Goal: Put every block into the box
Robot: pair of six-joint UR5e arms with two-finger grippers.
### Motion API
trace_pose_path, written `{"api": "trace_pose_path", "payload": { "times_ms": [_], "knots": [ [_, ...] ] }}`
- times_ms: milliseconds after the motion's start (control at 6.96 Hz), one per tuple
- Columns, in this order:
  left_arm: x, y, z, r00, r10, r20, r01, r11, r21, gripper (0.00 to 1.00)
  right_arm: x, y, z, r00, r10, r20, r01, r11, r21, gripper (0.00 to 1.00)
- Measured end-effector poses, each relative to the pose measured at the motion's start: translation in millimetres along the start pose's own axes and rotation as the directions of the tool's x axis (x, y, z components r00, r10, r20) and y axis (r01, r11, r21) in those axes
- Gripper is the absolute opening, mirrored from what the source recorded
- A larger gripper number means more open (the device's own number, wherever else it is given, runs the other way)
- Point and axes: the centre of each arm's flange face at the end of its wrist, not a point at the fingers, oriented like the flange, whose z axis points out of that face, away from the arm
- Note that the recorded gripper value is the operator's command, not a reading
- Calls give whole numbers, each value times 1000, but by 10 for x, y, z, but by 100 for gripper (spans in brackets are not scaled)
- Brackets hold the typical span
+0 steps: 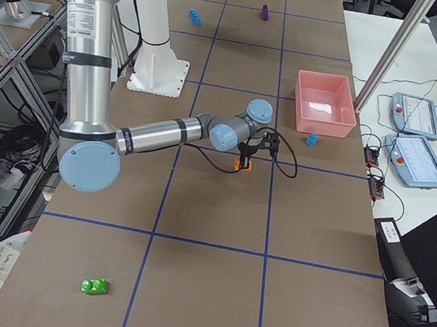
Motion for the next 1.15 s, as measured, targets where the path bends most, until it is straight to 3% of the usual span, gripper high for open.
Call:
{"api": "trace_pose_path", "payload": {
  "times_ms": [144, 287, 431, 575, 718, 1006, 1149],
  "knots": [
    [84, -150, 70, 993, 114, 12, -114, 993, -5, 99, -545, -433, -205, 998, 60, 34, -61, 997, 42, 0],
    [101, -252, 118, 958, 284, 28, -284, 959, -14, 100, -1081, -899, -372, 991, 127, 53, -130, 989, 73, 0],
    [89, -288, 152, 905, 425, 35, -424, 905, -25, 97, -1620, -1401, -499, 977, 202, 60, -208, 973, 104, 0],
    [62, -274, 184, 869, 494, 33, -493, 869, -33, 86, -2129, -1867, -609, 958, 281, 60, -287, 948, 135, 0],
    [40, -277, 210, 830, 557, 34, -556, 831, -34, 97, -2576, -2250, -709, 934, 353, 54, -357, 918, 172, 0],
    [-92, -269, 389, 704, 710, 24, -709, 704, -41, 99, -3152, -2656, -689, 898, 435, 71, -439, 866, 240, 0],
    [-167, -248, 501, 668, 744, 22, -743, 668, -39, 99, -3304, -2672, -546, 893, 442, 82, -448, 856, 260, 28]
  ]
}}
